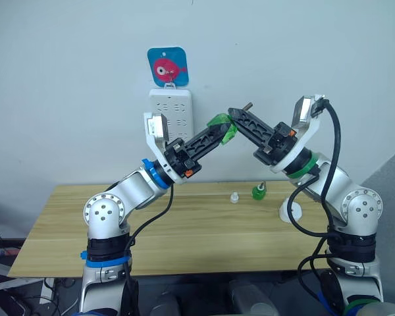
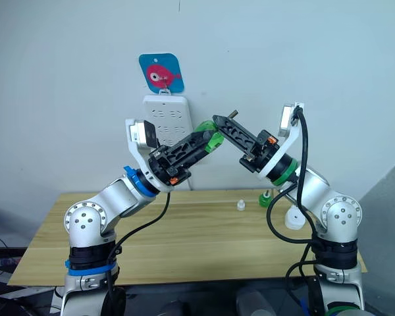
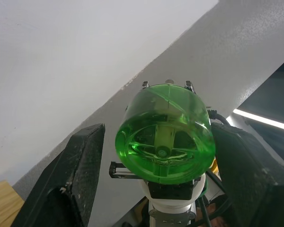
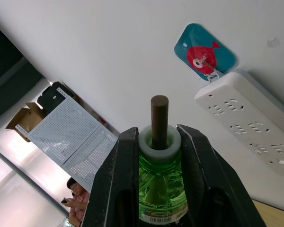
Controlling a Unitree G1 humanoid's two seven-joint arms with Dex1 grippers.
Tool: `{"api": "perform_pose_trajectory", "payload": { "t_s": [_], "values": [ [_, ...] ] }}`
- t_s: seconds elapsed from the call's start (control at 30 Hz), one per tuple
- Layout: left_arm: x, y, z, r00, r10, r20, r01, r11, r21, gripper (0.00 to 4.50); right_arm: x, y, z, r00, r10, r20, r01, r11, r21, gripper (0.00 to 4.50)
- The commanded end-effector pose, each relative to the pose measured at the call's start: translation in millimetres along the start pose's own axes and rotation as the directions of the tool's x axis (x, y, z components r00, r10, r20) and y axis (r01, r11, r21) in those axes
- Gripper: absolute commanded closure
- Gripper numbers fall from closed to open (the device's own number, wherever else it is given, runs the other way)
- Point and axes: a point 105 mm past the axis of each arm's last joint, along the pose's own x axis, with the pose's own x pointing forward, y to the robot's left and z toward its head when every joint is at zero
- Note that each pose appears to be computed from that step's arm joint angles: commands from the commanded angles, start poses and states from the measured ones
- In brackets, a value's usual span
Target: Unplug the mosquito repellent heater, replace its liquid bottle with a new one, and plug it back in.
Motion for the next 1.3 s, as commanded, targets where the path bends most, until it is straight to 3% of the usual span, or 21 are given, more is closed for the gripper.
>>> {"api": "perform_pose_trajectory", "payload": {
  "t_s": [0.03,0.33,0.53,0.9,1.1,1.23,1.3],
  "values": [
    [-0.6,-7.8,9.5,0.998,-0.037,0.046,0.037,0.999,-0.001,0.90,-0.2,9.4,4.1,0.999,0.043,0.015,-0.043,0.999,-0.015,3.68],
    [-3.7,-8.0,4.9,0.999,-0.046,0.025,0.047,0.999,-0.023,0.90,1.4,10.8,6.1,0.999,0.048,0.016,-0.047,0.999,-0.017,3.68],
    [-3.5,-6.0,5.3,0.998,-0.046,0.031,0.047,0.998,-0.034,2.23,2.9,12.9,4.1,0.999,0.053,0.007,-0.053,0.998,-0.017,3.68],
    [-5.0,-1.0,5.3,0.999,-0.024,0.042,0.025,0.999,-0.023,2.25,-0.2,11.3,-2.8,0.999,0.053,-0.013,-0.053,0.999,-0.008,3.68],
    [-9.0,1.2,4.8,0.999,-0.012,0.040,0.013,1.000,-0.016,2.25,-5.2,8.5,0.0,0.999,0.037,-0.005,-0.037,0.999,-0.019,1.61],
    [-14.7,6.1,4.1,0.999,0.023,0.024,-0.023,1.000,0.017,2.25,-28.3,-15.3,3.6,0.993,-0.115,-0.040,0.110,0.988,-0.108,0.18],
    [-18.9,9.1,2.9,0.999,0.044,0.008,-0.044,0.998,0.042,2.25,-45.2,-28.5,3.9,0.977,-0.206,-0.061,0.194,0.968,-0.160,0.00]
  ]
}}
